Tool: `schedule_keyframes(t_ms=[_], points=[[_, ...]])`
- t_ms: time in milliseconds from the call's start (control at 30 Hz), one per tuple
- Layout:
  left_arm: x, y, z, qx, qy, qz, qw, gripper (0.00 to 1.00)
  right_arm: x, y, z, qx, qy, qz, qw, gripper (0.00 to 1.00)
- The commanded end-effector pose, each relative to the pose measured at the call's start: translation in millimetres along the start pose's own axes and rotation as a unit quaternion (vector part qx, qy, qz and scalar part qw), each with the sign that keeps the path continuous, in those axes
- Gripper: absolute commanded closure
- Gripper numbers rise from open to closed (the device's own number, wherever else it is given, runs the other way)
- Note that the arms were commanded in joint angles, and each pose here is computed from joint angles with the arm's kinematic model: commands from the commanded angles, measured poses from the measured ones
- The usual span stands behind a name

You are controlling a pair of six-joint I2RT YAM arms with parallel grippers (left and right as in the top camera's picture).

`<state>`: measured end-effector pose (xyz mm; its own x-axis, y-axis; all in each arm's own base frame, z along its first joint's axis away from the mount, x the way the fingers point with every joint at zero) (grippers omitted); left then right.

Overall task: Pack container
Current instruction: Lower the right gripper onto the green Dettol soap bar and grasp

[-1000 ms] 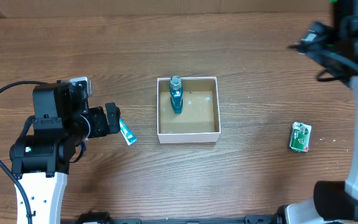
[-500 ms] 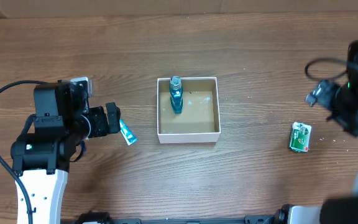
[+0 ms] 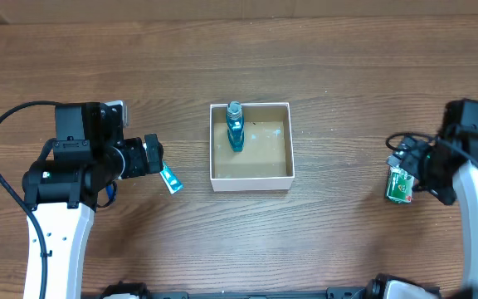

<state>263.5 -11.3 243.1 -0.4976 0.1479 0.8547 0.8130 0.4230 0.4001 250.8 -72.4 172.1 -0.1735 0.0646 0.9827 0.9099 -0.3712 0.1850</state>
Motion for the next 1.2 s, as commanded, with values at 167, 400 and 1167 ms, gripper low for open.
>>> schedule_keyframes(t_ms=[167,400,1167], points=[[2,5,-2,0.005,-0.004,-0.004,1.000,0.00,-65,22,3,0.047,0.006,0.055,0.997,0.00],[2,5,-2,0.005,-0.004,-0.004,1.000,0.00,-97,25,-10,0.046,-0.017,0.085,0.995,0.00],[2,6,-2,0.005,-0.005,-0.006,1.000,0.00,-144,7,-17,0.057,0.016,0.163,0.985,0.09]])
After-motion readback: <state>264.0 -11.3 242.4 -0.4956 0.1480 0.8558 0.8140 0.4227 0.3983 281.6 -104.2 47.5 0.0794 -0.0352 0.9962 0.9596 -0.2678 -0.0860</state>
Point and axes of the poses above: each gripper's point midway between its finger pads, its own x axis back along the fingers, its own z axis along the line the jaws close on, y = z × x, the point moved 5 cm from there along x, back along the fingers, and after that the axes turned 15 degrees about x, right-handed, at the moved point
